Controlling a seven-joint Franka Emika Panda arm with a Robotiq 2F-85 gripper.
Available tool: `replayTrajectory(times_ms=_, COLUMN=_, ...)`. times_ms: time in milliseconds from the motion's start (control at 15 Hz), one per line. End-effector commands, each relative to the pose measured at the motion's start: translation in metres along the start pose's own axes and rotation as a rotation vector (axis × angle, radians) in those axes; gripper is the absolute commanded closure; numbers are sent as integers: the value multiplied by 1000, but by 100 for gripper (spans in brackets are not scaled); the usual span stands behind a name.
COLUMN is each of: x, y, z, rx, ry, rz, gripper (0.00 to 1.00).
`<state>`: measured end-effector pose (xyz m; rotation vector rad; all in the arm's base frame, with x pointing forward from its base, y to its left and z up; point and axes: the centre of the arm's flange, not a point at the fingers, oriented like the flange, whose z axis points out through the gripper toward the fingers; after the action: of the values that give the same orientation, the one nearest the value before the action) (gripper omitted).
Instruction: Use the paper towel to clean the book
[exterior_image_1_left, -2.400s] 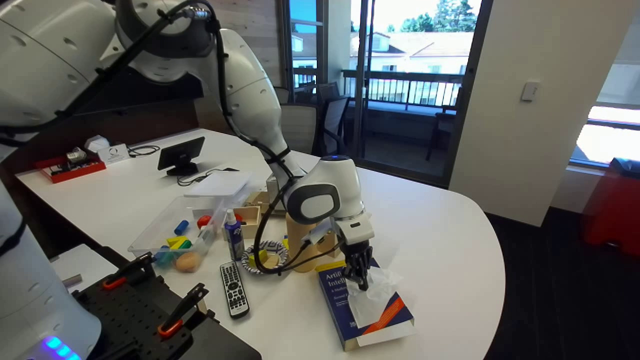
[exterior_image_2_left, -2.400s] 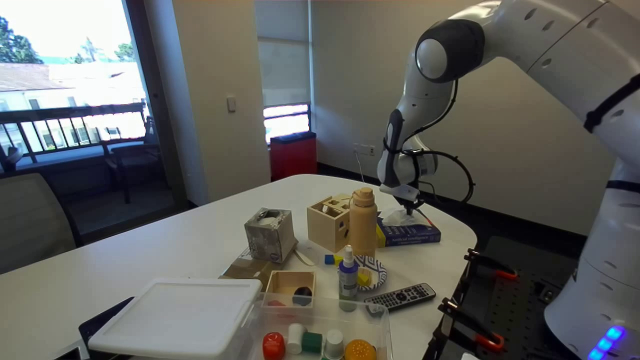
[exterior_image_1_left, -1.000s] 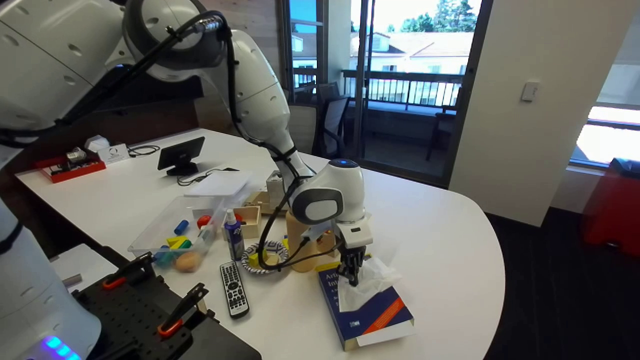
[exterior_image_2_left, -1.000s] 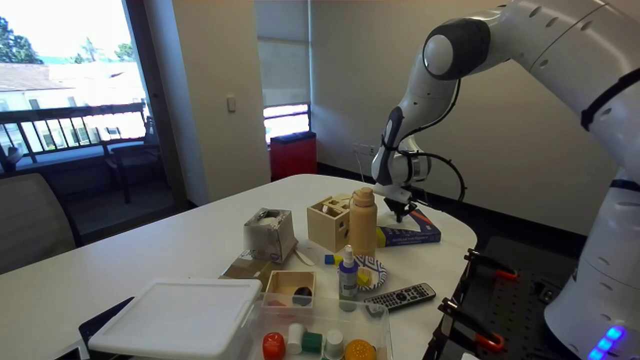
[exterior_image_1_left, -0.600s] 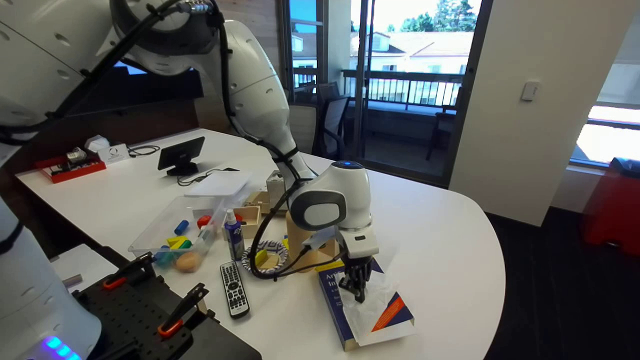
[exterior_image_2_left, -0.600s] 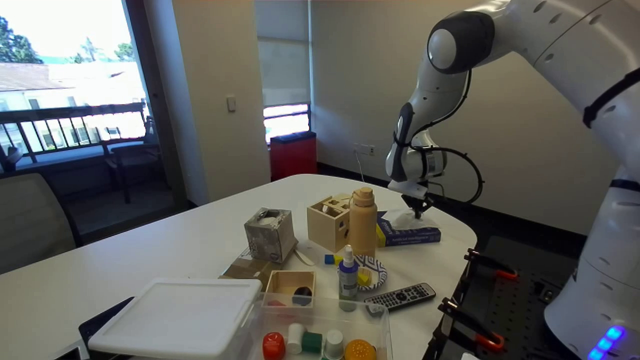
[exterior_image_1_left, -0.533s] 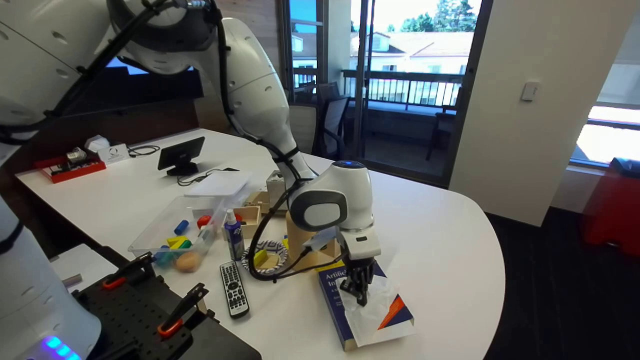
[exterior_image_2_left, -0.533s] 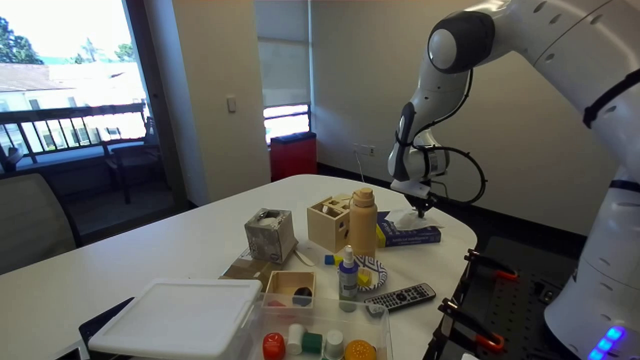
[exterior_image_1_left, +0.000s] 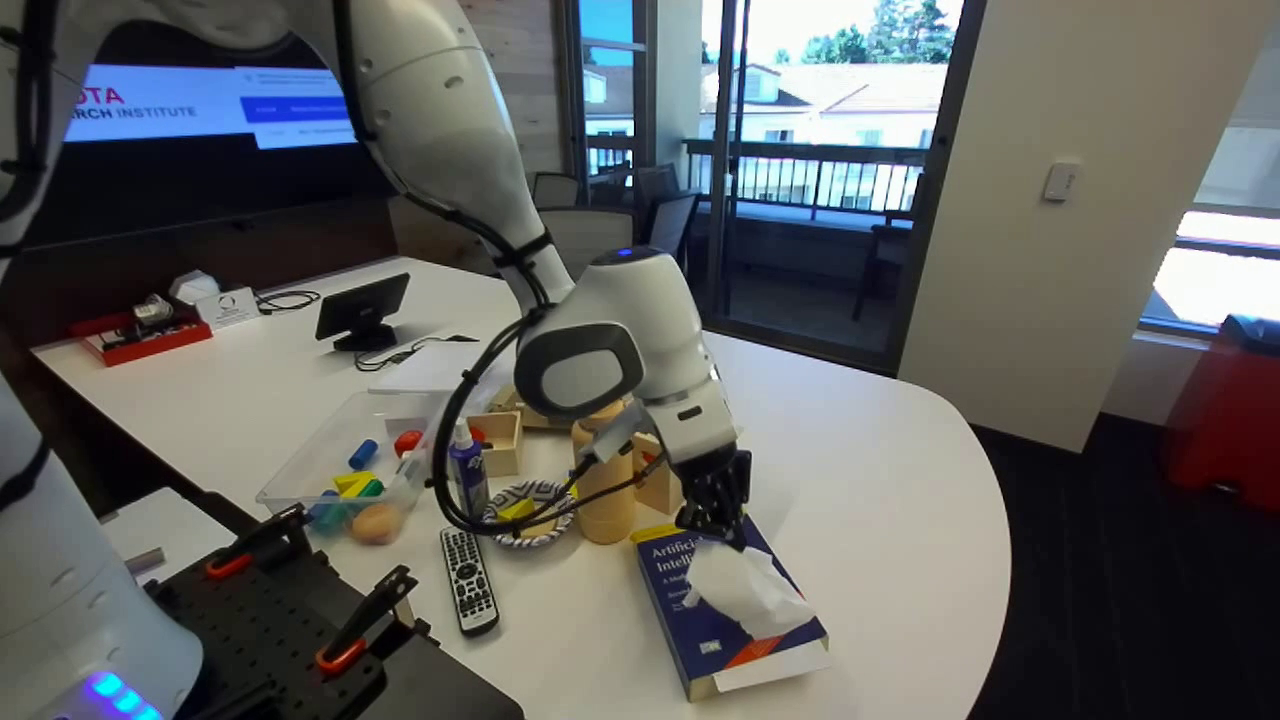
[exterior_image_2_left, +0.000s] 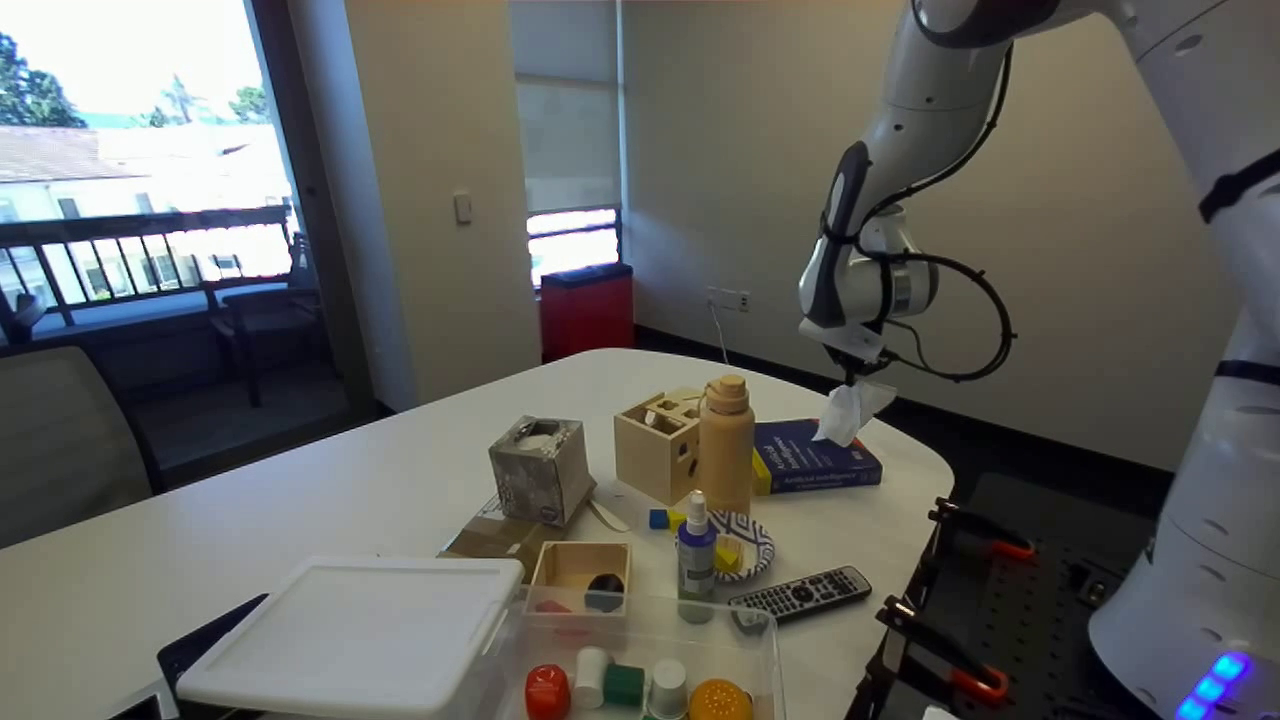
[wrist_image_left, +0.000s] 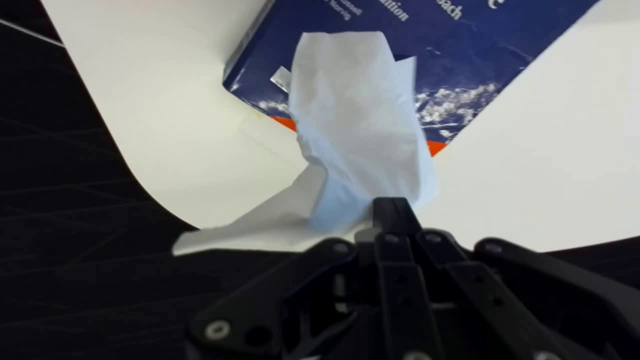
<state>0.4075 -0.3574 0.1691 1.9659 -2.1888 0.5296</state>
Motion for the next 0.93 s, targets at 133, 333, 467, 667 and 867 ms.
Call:
replayTrajectory(times_ms=133, x=-53, y=17, z=-118, rx=263, ry=112, rz=-153, gripper=100)
replayTrajectory(times_ms=333, x=-93, y=13, z=-164, rx=392, ry=214, rz=-249, gripper=100)
replayTrajectory(times_ms=467, x=-109, y=-1, z=-192, rx=440, ry=253, rz=-317, gripper=100)
replayTrajectory(times_ms=667, x=-125, y=-36, z=-237, rx=542, ry=300, rz=-427, gripper=100)
replayTrajectory(times_ms=867, x=-163, y=-81, z=-276, rx=629, ry=285, rz=-609, gripper=100)
